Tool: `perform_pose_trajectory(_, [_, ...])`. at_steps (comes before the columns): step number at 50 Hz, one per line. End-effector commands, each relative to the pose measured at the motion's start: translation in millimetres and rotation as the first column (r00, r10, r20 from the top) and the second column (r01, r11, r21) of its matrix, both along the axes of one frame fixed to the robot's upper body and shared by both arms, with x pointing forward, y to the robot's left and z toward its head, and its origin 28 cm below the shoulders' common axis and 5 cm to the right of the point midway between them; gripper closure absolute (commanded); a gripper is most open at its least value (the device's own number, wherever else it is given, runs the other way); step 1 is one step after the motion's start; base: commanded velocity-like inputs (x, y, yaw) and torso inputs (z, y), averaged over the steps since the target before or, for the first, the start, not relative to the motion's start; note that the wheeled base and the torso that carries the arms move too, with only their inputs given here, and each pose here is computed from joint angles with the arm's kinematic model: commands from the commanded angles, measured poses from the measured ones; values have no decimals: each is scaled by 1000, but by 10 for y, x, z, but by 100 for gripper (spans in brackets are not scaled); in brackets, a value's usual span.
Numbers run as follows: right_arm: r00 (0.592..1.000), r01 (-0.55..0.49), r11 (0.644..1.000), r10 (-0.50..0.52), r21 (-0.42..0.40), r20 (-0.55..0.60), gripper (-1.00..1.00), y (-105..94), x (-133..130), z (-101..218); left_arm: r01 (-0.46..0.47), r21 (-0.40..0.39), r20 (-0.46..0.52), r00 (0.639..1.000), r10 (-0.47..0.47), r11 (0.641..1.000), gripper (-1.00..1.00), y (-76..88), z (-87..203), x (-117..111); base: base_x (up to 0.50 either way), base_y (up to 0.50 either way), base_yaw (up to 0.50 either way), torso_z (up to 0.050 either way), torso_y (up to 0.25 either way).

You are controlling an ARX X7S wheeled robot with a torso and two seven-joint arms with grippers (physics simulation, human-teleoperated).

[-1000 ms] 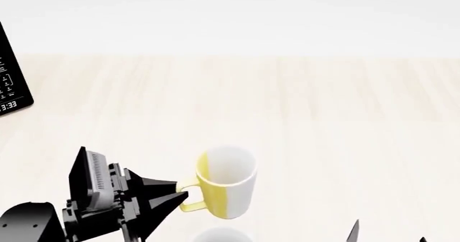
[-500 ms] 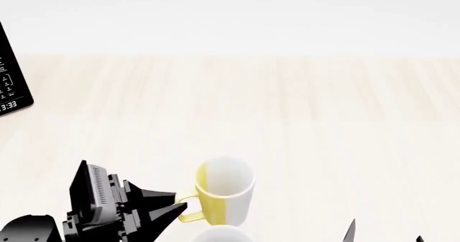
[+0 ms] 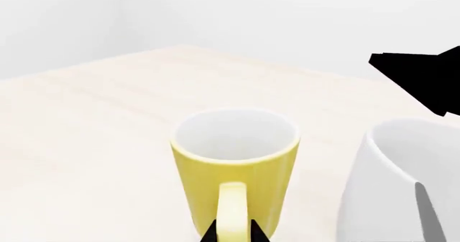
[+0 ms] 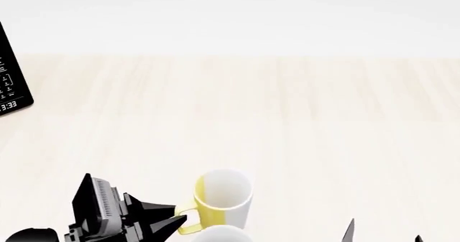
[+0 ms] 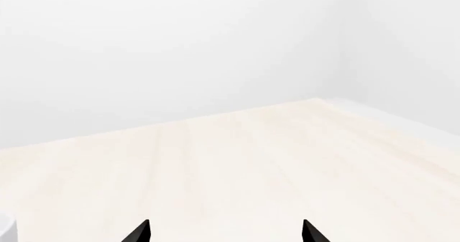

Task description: Put the yellow and white mug to the front of the white mug.

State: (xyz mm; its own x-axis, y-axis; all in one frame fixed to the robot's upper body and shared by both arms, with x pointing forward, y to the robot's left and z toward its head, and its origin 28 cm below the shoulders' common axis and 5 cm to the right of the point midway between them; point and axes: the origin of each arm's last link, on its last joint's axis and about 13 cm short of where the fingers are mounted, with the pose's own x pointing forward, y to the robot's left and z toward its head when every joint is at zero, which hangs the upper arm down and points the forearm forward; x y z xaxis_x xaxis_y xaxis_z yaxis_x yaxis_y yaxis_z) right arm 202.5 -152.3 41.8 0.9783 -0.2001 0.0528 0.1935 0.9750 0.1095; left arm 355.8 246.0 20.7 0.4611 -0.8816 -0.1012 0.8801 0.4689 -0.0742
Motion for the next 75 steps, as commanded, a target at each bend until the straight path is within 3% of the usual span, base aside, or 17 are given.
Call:
perform_pose_trajectory(1, [1000,-1,1000,1,0,0,-100,1,0,-2,-34,-9,-17,999,33,999,100,6,-54,-40,0,0,0,0,0])
perform_pose_trajectory(27, [1000,-2,1000,2,-2,-1,-100,3,-2,-9,-36,-8,-41,999,36,999,100,-10,-74,-49,0,0,0,0,0])
perform_pose_trajectory(28, [1000,-2,1000,2,-2,-1,-100,3,-2,-9,-23,-4,-45,999,23,1000,-100,-11,-79,-53,0,0,0,0,0])
perform_pose_trajectory(48, [1000,-5,1000,5,1,-3,-100,8,0,-14,-51,-51,-32,998,49,997,-100,4,-47,-31,0,0,0,0,0])
perform_pose_trajectory(54, [1000,-7,1000,7,1,-3,-100,11,2,-15,-30,-166,9,999,32,986,-100,34,23,16,0,0,0,0,0])
perform_pose_trajectory(57, [1000,-8,1000,8,1,-2,-100,14,1,-11,11,-276,48,999,2,961,-100,57,116,80,0,0,0,0,0])
perform_pose_trajectory(68, [1000,-13,1000,13,2,-1,-100,23,-1,-3,53,-357,86,996,-23,933,-100,116,223,27,0,0,0,0,0])
perform_pose_trajectory(71, [1000,-15,1000,15,2,-1,-100,27,0,0,35,-390,92,996,2,920,-100,137,230,2,0,0,0,0,0])
perform_pose_trajectory(72, [1000,-15,1000,15,2,-2,-100,29,2,-2,-13,-371,125,990,64,928,-100,144,220,-1,0,0,0,0,0])
perform_pose_trajectory(75, [1000,-11,1000,11,3,0,-100,21,-2,8,-116,-414,161,967,198,903,-100,162,222,-39,0,0,0,0,0])
